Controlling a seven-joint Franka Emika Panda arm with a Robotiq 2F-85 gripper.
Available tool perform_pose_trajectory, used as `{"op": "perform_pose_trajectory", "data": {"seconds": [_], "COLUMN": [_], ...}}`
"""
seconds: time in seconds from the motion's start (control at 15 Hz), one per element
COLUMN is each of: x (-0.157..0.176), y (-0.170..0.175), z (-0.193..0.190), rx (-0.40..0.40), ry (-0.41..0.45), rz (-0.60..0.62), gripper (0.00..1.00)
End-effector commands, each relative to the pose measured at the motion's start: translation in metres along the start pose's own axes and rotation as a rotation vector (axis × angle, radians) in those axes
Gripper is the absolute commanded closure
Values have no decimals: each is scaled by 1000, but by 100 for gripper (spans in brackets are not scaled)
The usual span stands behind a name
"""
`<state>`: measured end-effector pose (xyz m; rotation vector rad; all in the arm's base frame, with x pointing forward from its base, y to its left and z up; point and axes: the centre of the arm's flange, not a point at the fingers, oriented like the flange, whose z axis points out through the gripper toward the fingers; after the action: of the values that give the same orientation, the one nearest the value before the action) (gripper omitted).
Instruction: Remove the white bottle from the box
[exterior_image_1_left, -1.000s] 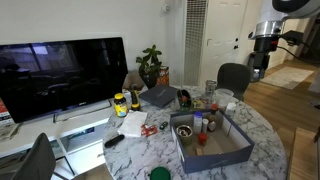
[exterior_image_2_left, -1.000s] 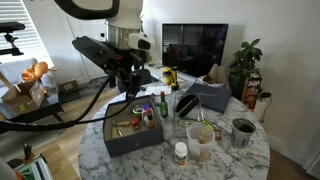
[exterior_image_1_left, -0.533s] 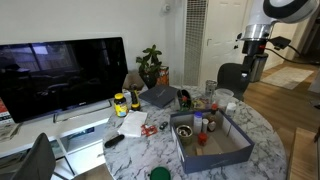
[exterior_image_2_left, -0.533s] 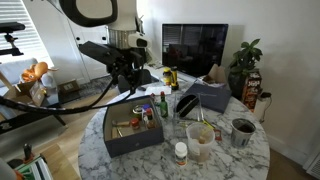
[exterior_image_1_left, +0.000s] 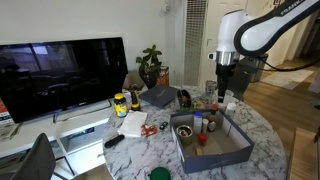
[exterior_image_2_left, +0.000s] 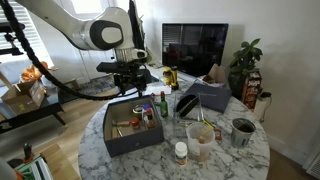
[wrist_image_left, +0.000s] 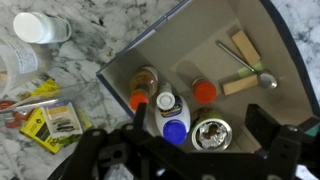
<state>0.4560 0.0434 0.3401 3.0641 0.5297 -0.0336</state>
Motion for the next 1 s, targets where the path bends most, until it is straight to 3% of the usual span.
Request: {"op": "perform_pose_trajectory", "data": {"seconds": [0.0, 0.27, 0.53, 0.67, 0.93], "x": [4, 15, 52, 64, 71], "y": [-6, -7, -19, -14, -5], "z": [13, 32, 45, 54, 88], "rx": [11, 30, -32, -17, 47], "ry": [-42, -101, 145, 178, 131], "rz": [-18, -39, -32, -4, 71], "gripper": [0, 0, 0, 0, 0]}}
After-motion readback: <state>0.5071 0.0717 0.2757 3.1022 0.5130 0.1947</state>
